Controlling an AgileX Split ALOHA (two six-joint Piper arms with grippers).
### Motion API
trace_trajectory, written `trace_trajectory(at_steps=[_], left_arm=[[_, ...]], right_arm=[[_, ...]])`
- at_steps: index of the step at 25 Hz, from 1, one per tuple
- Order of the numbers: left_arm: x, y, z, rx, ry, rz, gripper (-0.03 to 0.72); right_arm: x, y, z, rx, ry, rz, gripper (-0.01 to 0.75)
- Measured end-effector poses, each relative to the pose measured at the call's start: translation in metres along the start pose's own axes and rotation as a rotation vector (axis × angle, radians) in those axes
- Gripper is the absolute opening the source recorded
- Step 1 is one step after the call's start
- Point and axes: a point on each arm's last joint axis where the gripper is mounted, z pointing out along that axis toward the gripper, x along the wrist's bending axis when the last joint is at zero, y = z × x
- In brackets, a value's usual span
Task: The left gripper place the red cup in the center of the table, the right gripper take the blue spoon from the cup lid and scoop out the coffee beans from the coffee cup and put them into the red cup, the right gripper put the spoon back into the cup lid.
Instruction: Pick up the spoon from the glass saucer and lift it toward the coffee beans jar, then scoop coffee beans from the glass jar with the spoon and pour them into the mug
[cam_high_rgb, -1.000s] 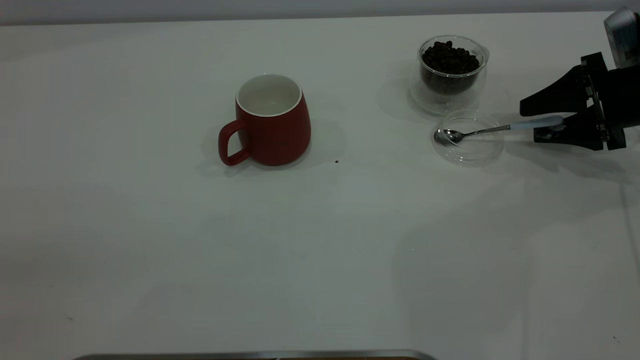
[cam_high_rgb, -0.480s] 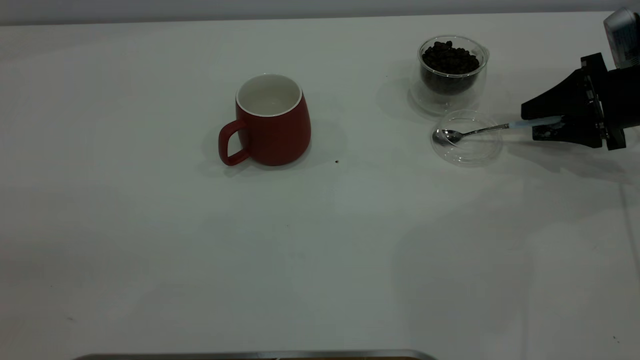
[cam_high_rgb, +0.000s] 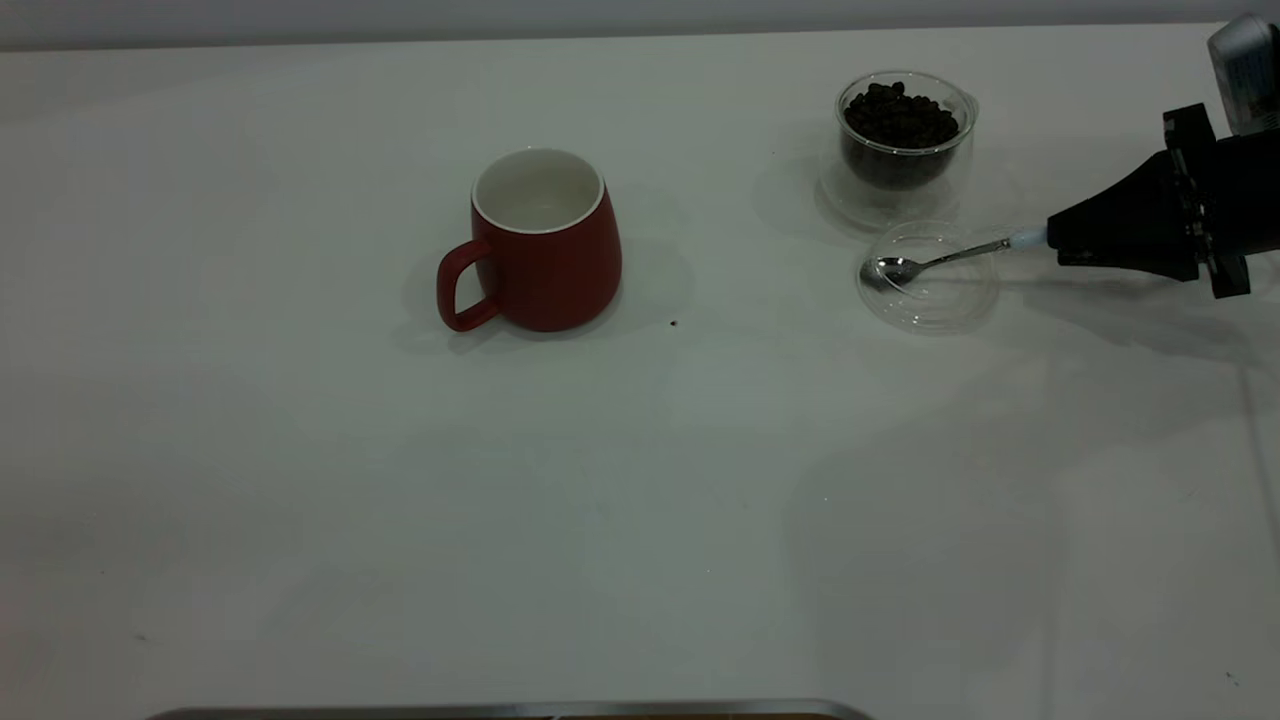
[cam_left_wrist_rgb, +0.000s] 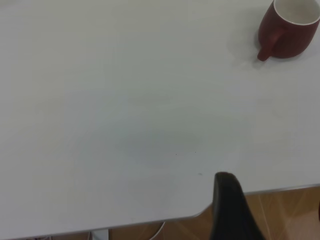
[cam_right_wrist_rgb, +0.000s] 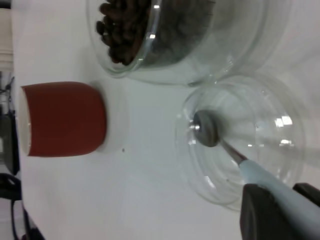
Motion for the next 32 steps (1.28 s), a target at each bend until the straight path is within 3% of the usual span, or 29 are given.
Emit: trace_trajectory(at_steps=[10, 17, 24, 32], left_arm=[[0.0, 0.0, 0.0, 0.0, 0.0, 0.0, 0.472], [0.0, 0.0, 0.0, 0.0, 0.0, 0.0, 0.472], [0.0, 0.0, 0.0, 0.0, 0.0, 0.0, 0.472], [0.0, 0.0, 0.0, 0.0, 0.0, 0.0, 0.472]], right_arm=[[0.007, -0.002, -0.005, 0.068, 0.003, -0.057, 0.113], [0.055, 0.017, -0.046, 0.125, -0.086, -0.192, 0.113], [0.109, 0.04, -0.081, -0.005, -0.076, -0.266, 0.113], [0.134, 0.084, -0.081, -0.08, -0.089, -0.244, 0.113]])
